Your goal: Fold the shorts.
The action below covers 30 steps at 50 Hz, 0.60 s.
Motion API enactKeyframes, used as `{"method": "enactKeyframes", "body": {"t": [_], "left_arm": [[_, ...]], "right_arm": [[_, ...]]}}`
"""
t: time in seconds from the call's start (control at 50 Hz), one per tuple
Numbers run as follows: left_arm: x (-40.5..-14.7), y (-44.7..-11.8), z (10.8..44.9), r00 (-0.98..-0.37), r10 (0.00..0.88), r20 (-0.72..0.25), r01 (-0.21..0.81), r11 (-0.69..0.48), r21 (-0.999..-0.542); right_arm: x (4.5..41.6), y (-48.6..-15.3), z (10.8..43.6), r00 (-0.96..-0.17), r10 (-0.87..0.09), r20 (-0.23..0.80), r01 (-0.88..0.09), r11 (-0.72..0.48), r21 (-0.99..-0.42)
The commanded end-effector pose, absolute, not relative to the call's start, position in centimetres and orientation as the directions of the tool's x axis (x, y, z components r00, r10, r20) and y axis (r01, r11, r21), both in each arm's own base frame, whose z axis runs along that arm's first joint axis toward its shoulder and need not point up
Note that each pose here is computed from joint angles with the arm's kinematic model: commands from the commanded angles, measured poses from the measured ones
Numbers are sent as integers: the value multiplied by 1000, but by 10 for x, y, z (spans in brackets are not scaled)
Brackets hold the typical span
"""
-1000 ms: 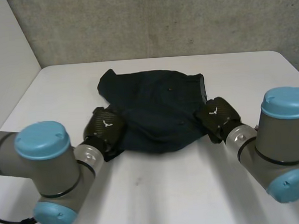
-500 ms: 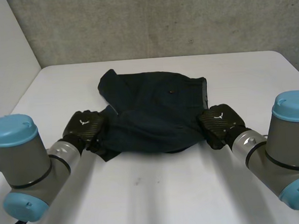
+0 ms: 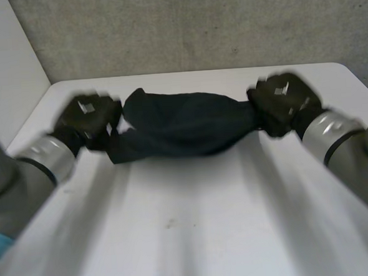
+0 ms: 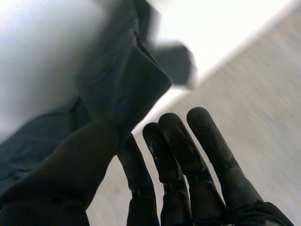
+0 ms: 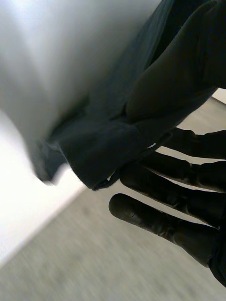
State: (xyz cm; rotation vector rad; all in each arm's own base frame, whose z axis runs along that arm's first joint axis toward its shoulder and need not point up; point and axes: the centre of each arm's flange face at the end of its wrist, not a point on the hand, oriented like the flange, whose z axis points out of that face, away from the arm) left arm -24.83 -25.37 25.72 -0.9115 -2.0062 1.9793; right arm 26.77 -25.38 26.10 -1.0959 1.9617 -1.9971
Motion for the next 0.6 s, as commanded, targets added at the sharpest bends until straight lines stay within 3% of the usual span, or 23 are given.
{"method": "enactKeyframes", "body": {"t": [0.02,0.1,0.16,0.22,0.3,0.4,0.48,0.6], "left_arm": [[-217,-199,425,-897,282,-341,151,-529,-835],[-205,-166,478,-922,215,-321,106,-659,-745],[-200,-150,498,-928,199,-314,93,-694,-714],[-199,-147,503,-929,202,-311,89,-693,-715],[-203,-155,494,-924,234,-302,78,-658,-749],[-219,-205,441,-904,303,-302,120,-499,-858],[-233,-239,395,-886,352,-303,166,-370,-914],[-249,-290,319,-863,411,-295,243,-174,-954]], "right_arm": [[260,-236,366,-769,-457,447,-290,-375,-881],[254,-221,413,-789,-412,456,-253,-458,-852],[250,-209,440,-798,-392,458,-234,-500,-834],[249,-199,455,-799,-389,459,-221,-519,-825],[245,-198,458,-799,-388,460,-233,-505,-831],[248,-207,438,-785,-423,453,-262,-436,-861],[260,-231,395,-756,-484,440,-314,-322,-893],[276,-264,334,-722,-556,412,-378,-182,-908]]}}
